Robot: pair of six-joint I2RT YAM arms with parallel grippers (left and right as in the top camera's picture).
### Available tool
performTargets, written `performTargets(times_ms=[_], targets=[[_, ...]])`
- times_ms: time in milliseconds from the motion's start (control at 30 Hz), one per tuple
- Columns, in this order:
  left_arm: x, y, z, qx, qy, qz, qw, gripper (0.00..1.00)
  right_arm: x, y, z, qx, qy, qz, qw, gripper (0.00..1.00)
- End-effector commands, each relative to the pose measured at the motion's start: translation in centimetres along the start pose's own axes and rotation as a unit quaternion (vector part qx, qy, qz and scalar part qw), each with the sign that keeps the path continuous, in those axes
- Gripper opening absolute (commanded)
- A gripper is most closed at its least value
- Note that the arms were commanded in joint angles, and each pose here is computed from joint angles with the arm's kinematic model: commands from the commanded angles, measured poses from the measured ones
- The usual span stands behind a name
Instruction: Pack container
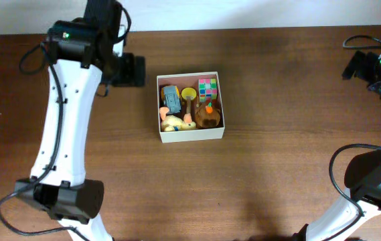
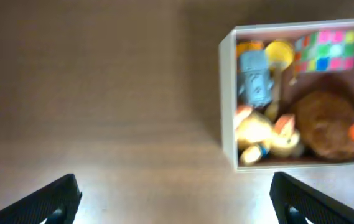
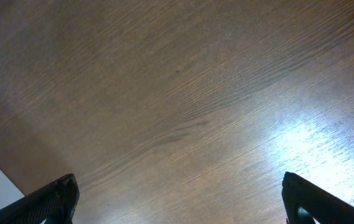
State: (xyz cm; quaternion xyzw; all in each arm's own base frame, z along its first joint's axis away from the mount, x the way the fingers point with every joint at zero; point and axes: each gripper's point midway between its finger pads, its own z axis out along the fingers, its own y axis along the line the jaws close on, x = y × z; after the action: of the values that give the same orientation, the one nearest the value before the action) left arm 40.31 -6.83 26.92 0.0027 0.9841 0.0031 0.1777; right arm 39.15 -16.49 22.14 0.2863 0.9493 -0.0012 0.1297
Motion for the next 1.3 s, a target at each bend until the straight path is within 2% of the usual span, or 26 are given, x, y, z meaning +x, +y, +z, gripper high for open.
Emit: performTargets(times_ms=[0, 100, 233, 433, 567, 667, 867, 900, 1033, 1267], targets=[[1.2, 3.3, -2.4, -0.048, -0.006, -0.062, 0.997, 0.99, -0.1, 0.3, -0.4, -0.004, -0.005, -0.005, 1.000, 0.99], [1.6, 4.7, -4.9, -0.048, -0.033, -0.082, 0.995, 0.99, -0.1, 0.3, -0.4, -0.004, -0.005, -0.005, 1.000, 0.99], [2.3, 6.1, -9.9, -0.060, -0.103, -0.095, 0.988, 0.99, -0.1, 0.3, -0.4, -0.004, -0.005, -0.005, 1.000, 0.99], [2.8, 6.5, -12.8, -0.051, -0.181, -0.101, 0.977, 0.99, -0.1, 0.3, -0.4, -0.004, -0.005, -0.005, 1.000, 0.99], [2.5, 5.2, -10.9, -0.001, -0.261, -0.103, 0.960, 0.99, -0.1, 0.3, -0.4, -0.004, -0.005, -0.005, 1.000, 0.99], [3.2, 4.4, -8.6, 0.035, -0.329, -0.102, 0.938, 0.99, -0.1, 0.3, -0.4, -0.004, -0.005, -0.005, 1.000, 0.99], [7.9, 4.6, -3.5, 0.058, -0.415, -0.105, 0.902, 0.99, -0.1, 0.3, -0.4, -0.004, -0.005, -0.005, 1.000, 0.99], [9.8, 5.2, -1.8, 0.056, -0.431, -0.110, 0.894, 0.99, -0.1, 0.3, -0.4, -0.004, -0.005, -0.005, 1.000, 0.99], [12.8, 5.9, 0.8, 0.054, -0.454, -0.117, 0.882, 0.99, -0.1, 0.3, -0.4, -0.004, -0.005, -0.005, 1.000, 0.99], [15.1, 6.0, 2.5, 0.048, -0.466, -0.102, 0.877, 0.99, -0.1, 0.3, -0.4, -0.004, -0.005, -0.005, 1.000, 0.99]])
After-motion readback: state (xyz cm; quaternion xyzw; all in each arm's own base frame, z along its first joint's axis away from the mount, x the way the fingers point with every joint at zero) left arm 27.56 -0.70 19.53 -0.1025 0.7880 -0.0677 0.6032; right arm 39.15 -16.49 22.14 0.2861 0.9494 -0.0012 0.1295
